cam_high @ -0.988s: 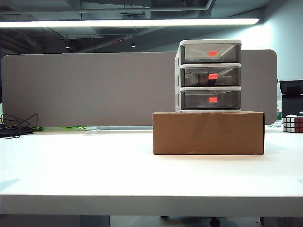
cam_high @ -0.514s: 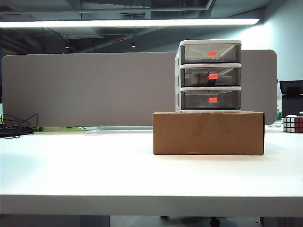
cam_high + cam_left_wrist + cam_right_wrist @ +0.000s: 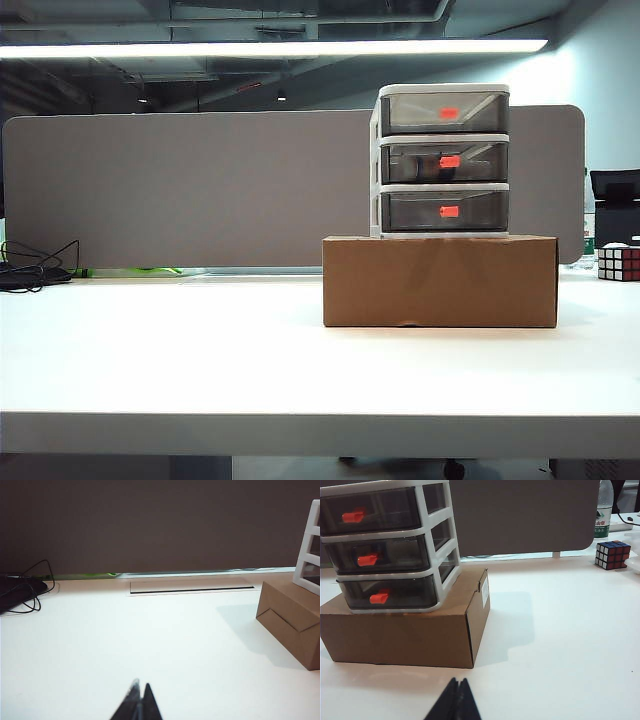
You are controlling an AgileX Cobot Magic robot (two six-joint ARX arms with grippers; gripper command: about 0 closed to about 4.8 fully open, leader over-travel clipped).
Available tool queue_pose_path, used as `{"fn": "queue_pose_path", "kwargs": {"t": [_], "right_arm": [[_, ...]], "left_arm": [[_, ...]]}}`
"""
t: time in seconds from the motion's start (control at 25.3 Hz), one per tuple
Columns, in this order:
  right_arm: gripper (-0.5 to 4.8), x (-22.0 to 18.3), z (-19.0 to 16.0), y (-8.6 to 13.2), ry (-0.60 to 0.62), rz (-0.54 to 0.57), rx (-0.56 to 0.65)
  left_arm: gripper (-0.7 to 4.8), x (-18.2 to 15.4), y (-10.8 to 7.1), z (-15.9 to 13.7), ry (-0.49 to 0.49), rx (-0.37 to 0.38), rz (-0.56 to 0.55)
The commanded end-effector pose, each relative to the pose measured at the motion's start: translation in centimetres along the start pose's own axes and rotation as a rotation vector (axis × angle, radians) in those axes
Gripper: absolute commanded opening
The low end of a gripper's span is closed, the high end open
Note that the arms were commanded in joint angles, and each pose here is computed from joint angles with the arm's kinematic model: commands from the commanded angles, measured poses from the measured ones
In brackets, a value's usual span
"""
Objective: Open the second layer of the drawer on the table, pick up a bottle of cleaner on the table and put it in, and finally close the drawer.
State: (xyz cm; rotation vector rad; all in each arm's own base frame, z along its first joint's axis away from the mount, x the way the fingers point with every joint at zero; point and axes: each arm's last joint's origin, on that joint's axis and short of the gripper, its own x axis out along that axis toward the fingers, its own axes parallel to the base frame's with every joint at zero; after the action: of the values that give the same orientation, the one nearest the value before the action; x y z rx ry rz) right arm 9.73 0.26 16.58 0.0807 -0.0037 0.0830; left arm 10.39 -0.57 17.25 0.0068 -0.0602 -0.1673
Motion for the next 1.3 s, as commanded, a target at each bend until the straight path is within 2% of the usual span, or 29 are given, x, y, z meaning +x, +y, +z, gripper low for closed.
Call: {"fn": "queue_pose_path", "kwargs": {"t": [0.04,0.43,0.67,1.3], "right_arm": [[0.00,0.02,-0.02,-0.01,-0.013,-0.002,-0.004],[0.00,0.02,-0.01,-0.01,-0.013,-0.002,-0.004],[0.00,0.02,-0.02,-0.01,-0.013,-0.002,-0.004],[0.00,0.02,-0.02,-0.01,-0.013,-0.002,-0.004]], "left_arm": [[-0.05,-0.01,-0.01,0.16,-0.012,-0.001,-0.005],[-0.05,-0.20,-0.06,0.29,-0.028,0.001,-0.007],[-0.05,-0.76,-0.12,0.86,-0.099,0.013,-0.004],[-0.05,-0.75,-0.12,0.82,-0.094,0.012,-0.004]]}}
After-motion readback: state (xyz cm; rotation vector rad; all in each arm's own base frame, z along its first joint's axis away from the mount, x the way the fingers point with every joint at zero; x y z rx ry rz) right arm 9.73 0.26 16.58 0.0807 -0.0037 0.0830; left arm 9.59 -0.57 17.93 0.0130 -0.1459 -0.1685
